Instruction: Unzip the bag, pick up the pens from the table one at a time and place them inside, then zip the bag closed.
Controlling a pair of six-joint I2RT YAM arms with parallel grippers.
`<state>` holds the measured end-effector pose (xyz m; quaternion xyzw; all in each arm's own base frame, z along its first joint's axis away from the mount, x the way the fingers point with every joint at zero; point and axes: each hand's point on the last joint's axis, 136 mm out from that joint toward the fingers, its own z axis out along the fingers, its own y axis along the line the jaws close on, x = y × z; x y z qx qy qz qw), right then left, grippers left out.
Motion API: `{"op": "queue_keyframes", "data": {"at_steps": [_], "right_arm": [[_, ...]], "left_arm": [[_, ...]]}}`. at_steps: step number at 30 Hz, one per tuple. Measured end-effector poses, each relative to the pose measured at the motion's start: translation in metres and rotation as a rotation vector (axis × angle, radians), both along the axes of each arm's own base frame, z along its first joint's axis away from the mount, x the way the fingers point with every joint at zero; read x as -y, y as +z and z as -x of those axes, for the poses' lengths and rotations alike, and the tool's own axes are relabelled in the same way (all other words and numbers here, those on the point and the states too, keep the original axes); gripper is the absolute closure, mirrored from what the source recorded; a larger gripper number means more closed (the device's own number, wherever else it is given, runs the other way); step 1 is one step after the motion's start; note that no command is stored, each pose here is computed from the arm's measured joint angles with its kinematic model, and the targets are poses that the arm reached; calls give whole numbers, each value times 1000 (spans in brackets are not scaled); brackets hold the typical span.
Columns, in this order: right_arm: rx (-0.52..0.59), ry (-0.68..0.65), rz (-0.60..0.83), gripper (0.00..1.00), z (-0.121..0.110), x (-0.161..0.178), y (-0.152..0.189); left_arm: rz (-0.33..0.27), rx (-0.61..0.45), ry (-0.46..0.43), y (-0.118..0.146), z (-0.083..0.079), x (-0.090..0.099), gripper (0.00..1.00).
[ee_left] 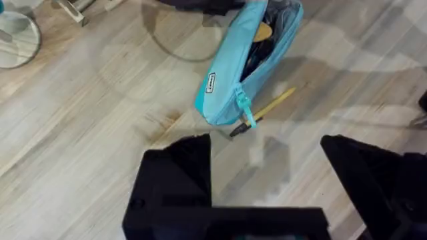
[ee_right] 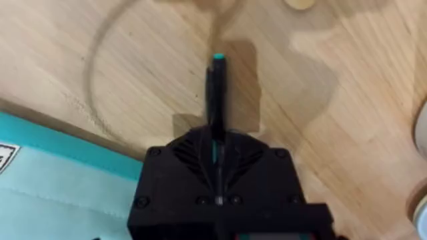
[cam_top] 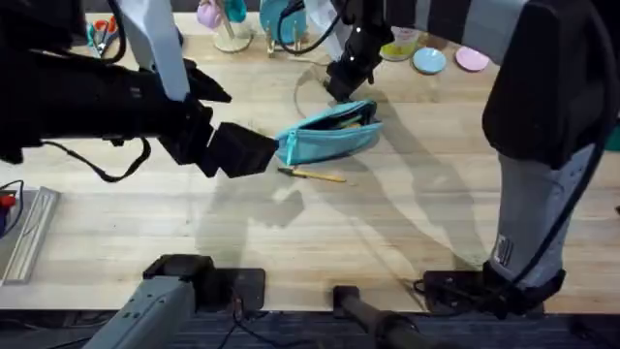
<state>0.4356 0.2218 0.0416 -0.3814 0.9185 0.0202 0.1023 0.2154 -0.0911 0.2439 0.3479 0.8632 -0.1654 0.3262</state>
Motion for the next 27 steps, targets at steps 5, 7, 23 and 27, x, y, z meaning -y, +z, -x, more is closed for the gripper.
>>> {"op": "queue_keyframes", "data": {"at_steps": [5, 7, 23, 27], "right_arm": [[1, 0, 1, 962, 0, 0, 0], [2, 0, 1, 964, 0, 0, 0], [87, 38, 2, 969, -40, 18, 8], [168, 93, 6, 969, -63, 22, 31]], "left_arm": [[0, 0, 0, 0, 0, 0, 8], [0, 0, 0, 0, 0, 0, 8], [0, 0, 0, 0, 0, 0, 8], [0, 0, 0, 0, 0, 0, 8]]}}
